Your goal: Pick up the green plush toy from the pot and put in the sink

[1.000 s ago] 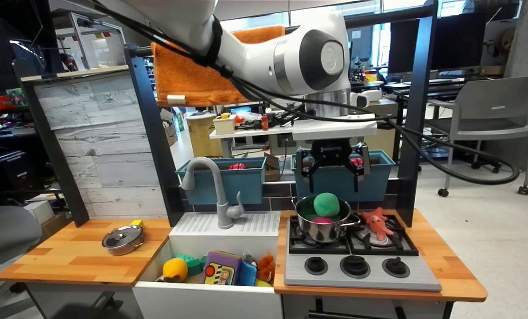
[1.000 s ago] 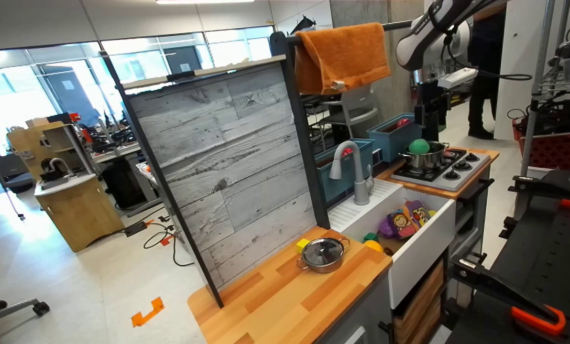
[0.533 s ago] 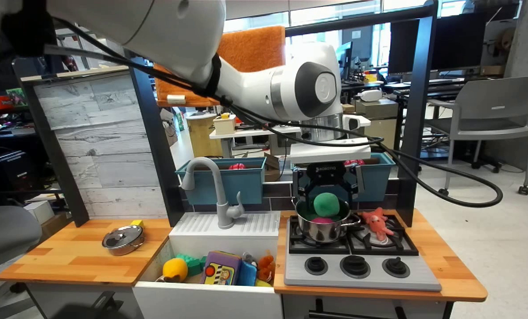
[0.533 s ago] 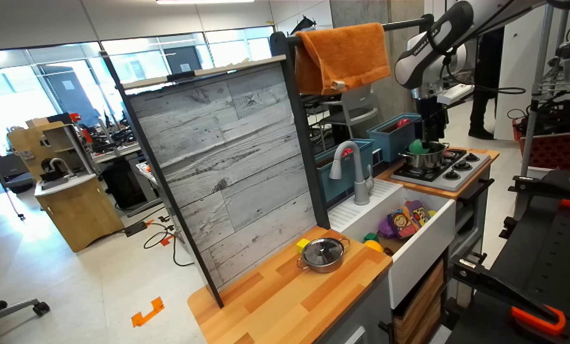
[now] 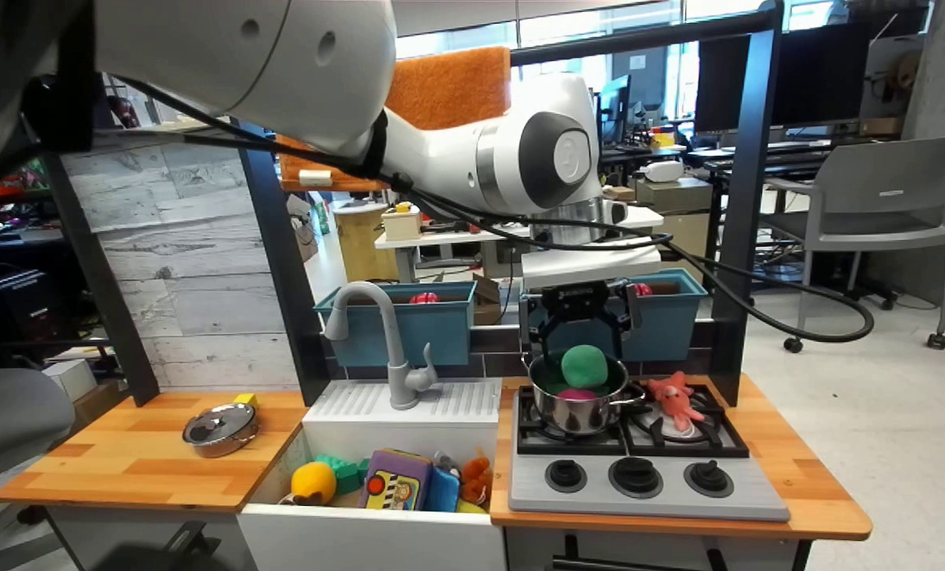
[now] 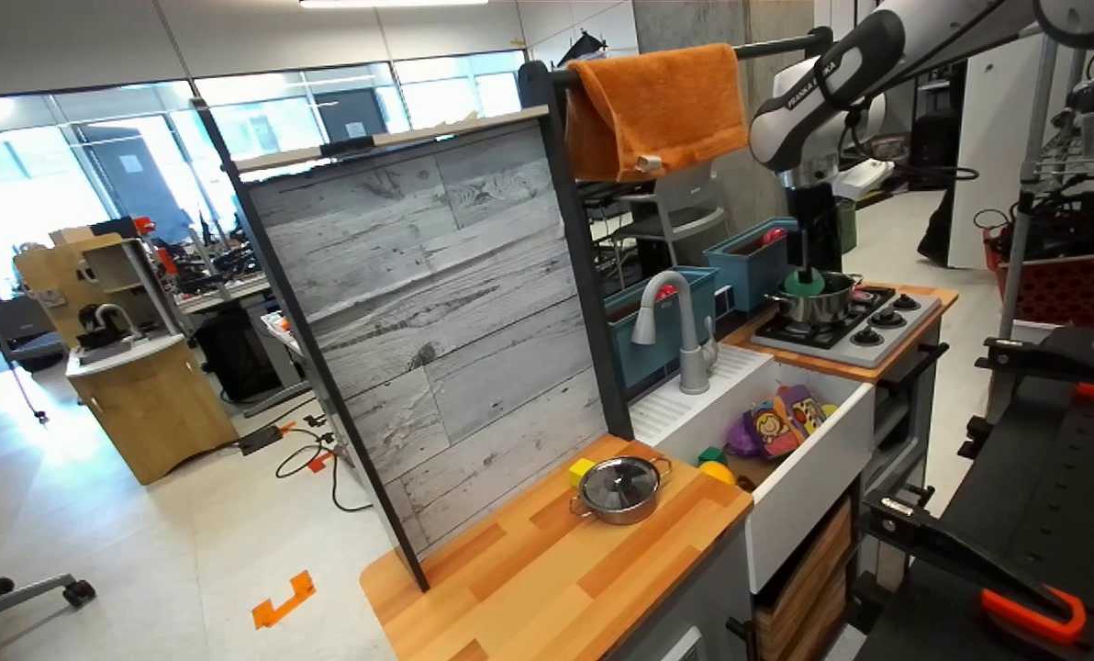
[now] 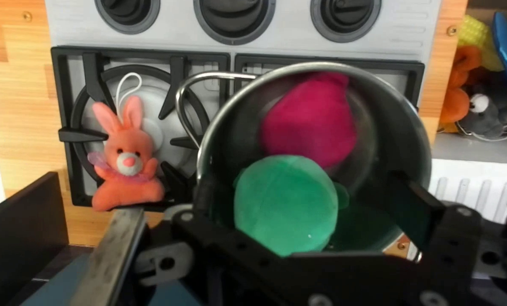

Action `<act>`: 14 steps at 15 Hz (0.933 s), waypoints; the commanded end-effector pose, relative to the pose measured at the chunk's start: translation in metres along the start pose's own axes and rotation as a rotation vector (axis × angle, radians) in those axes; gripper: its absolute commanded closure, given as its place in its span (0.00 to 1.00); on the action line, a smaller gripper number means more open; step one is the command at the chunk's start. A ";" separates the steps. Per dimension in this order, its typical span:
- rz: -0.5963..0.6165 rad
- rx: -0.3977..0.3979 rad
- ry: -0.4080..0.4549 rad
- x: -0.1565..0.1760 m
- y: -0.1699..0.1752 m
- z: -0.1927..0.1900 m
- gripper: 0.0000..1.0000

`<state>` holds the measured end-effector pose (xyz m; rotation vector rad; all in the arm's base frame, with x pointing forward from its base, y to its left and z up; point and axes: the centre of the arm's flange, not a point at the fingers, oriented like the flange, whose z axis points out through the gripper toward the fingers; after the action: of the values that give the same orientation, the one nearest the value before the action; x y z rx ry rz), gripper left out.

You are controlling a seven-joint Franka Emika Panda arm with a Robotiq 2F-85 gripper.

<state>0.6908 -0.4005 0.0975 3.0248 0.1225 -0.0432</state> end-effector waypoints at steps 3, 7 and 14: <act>-0.063 0.029 0.010 0.044 0.020 0.019 0.00; -0.077 0.030 0.009 0.049 0.023 0.026 0.34; -0.132 -0.025 0.047 0.063 0.033 0.019 0.88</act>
<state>0.6938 -0.3948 0.0901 3.0196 0.2625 -0.0242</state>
